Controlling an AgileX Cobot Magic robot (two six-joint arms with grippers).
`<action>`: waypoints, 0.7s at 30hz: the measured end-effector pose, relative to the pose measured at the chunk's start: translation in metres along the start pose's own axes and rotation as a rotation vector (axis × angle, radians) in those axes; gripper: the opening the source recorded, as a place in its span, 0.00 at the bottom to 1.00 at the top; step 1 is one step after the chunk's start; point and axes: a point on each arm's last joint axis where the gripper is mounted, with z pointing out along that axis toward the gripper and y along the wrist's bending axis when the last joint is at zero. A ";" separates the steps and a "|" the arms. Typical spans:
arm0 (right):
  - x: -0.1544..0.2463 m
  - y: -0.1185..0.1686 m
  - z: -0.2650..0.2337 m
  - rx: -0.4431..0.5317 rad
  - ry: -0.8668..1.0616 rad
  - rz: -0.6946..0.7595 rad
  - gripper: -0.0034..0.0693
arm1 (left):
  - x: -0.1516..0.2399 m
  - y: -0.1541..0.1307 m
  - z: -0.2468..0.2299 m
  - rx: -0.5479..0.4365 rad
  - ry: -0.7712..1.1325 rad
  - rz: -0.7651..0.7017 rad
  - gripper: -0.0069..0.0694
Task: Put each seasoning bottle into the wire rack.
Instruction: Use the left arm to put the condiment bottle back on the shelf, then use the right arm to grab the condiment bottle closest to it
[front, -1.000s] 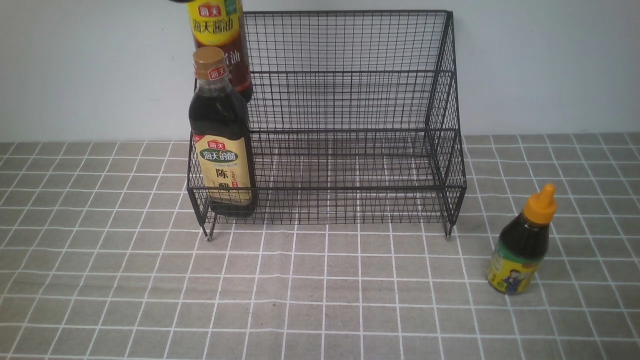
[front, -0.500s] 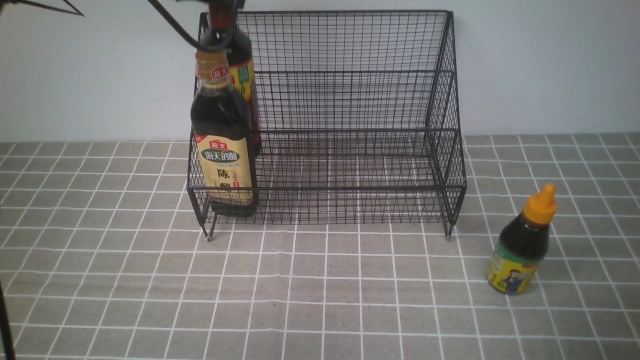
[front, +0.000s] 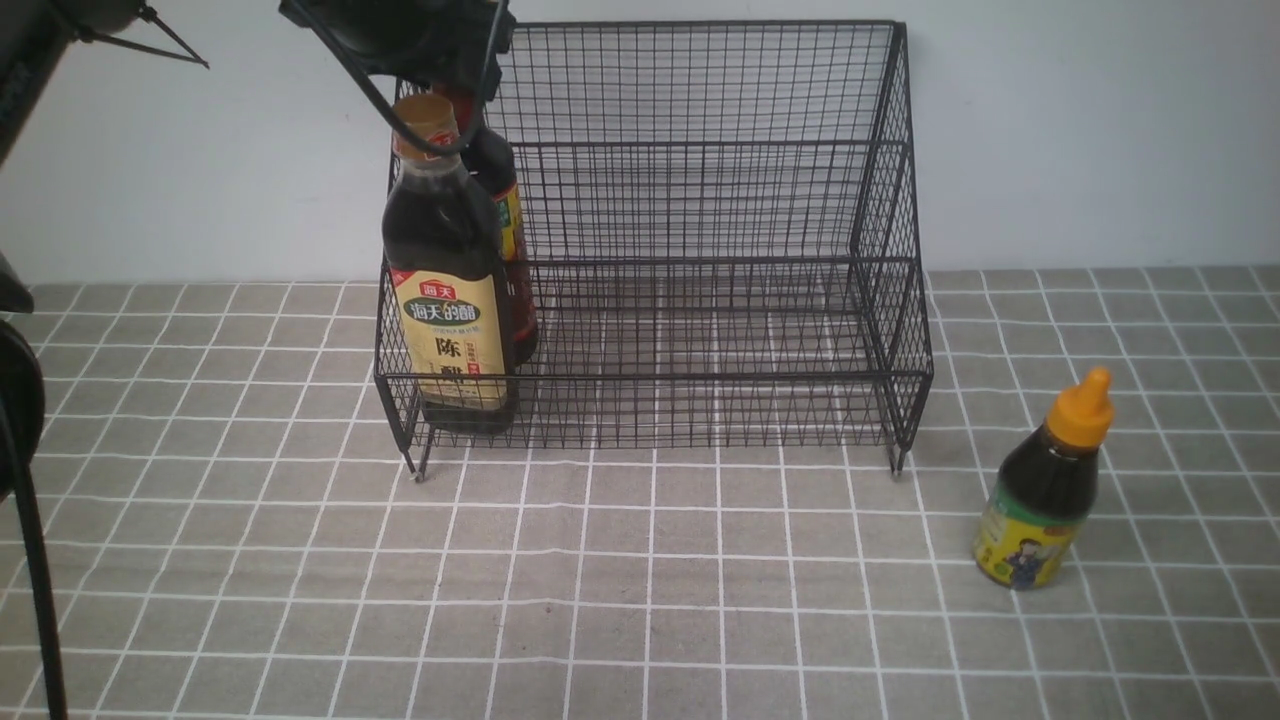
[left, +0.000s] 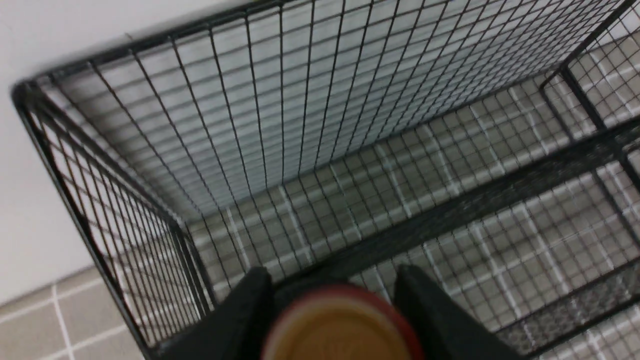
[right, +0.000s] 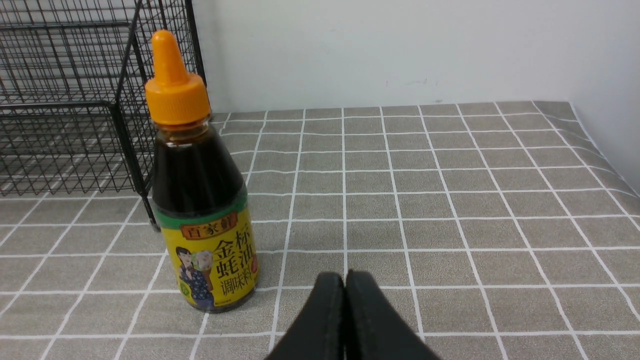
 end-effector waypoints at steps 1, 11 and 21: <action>0.000 0.000 0.000 0.000 0.000 0.000 0.03 | -0.002 -0.001 -0.004 -0.001 -0.010 0.002 0.55; 0.000 0.000 0.000 0.000 0.000 0.000 0.03 | -0.016 -0.010 -0.059 -0.035 -0.116 0.024 0.58; 0.000 0.000 0.000 0.000 0.000 0.002 0.03 | -0.026 -0.033 -0.184 -0.116 -0.356 0.014 0.16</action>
